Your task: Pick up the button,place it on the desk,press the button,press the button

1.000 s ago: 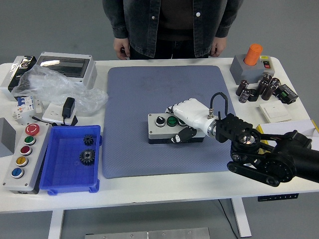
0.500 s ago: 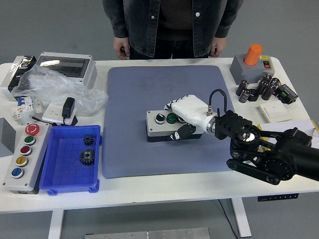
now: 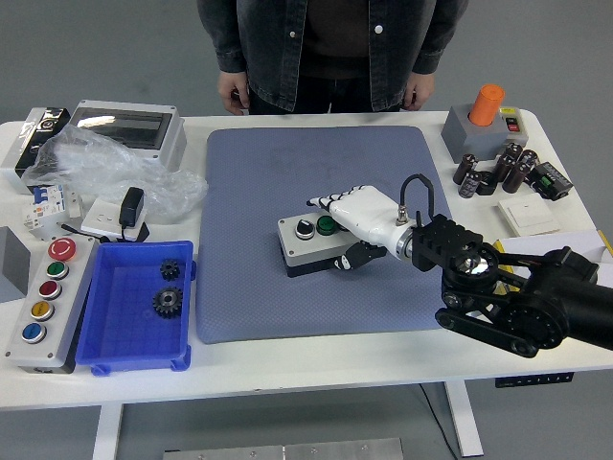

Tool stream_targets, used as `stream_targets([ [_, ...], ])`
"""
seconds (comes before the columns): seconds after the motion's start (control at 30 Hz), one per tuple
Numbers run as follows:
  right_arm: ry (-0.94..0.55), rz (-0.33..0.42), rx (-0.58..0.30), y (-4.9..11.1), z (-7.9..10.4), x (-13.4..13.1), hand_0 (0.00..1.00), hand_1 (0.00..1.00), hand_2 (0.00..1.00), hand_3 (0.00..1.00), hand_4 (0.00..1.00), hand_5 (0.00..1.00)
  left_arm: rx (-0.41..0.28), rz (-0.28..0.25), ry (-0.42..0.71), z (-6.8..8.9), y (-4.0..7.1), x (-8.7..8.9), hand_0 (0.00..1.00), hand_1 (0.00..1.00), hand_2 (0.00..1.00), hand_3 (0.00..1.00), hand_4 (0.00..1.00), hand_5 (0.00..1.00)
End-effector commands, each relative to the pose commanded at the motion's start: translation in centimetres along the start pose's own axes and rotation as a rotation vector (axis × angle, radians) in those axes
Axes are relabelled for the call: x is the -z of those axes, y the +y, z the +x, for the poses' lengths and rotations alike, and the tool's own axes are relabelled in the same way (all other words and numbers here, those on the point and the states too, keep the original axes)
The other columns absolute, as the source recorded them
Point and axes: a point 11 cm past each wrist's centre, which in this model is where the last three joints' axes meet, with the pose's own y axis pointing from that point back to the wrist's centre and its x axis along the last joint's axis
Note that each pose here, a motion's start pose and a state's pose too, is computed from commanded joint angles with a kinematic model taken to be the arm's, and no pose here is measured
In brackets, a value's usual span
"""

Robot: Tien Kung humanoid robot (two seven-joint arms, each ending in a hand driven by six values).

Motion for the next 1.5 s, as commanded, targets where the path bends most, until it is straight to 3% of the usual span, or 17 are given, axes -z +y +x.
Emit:
stream_targets([
  [0.57, -0.017, -0.023, 0.001, 0.02, -0.2, -0.06, 0.758, 0.727, 0.86, 0.946, 0.98, 0.304, -0.002, -0.003, -0.003, -0.1, 0.0, -0.03, 0.685, 0.702, 0.633, 0.631, 0.63, 0.348],
  [0.6, -0.017, -0.027, 0.005, 0.03, -0.28, -0.1, 0.653, 0.667, 0.715, 0.827, 0.978, 0.316, -0.002, -0.003, -0.003, -0.1, 0.0, -0.02, 0.685, 0.703, 0.632, 0.63, 0.626, 0.351],
  [0.77, -0.018, -0.045, 0.021, 0.06, -0.53, -0.3, 0.653, 0.667, 0.715, 0.827, 0.978, 0.316, -0.002, -0.002, -0.004, -0.1, -0.01, 0.03, 0.685, 0.703, 0.632, 0.63, 0.626, 0.351],
  [0.8, -0.018, -0.049, 0.023, 0.07, -0.54, -0.34, 0.528, 0.633, 0.664, 0.753, 0.943, 0.313, -0.002, -0.002, -0.005, -0.13, -0.01, 0.03, 0.686, 0.703, 0.633, 0.63, 0.623, 0.352],
  [0.97, -0.019, -0.066, 0.033, 0.06, -0.54, -0.49, 0.528, 0.633, 0.664, 0.753, 0.943, 0.313, -0.001, -0.003, -0.009, -0.2, 0.0, -0.01, 0.686, 0.703, 0.633, 0.63, 0.623, 0.352],
  [1.0, -0.019, -0.07, 0.035, 0.06, -0.53, -0.52, 0.443, 0.625, 0.666, 0.75, 0.947, 0.327, -0.002, -0.003, -0.01, -0.19, 0.0, -0.02, 0.686, 0.703, 0.633, 0.63, 0.622, 0.356],
  [1.5, -0.013, -0.095, 0.034, -0.05, -0.19, -0.87, 0.436, 0.632, 0.682, 0.759, 0.953, 0.368, -0.002, -0.002, -0.016, -0.27, -0.01, 0.03, 0.686, 0.702, 0.633, 0.629, 0.617, 0.361],
])
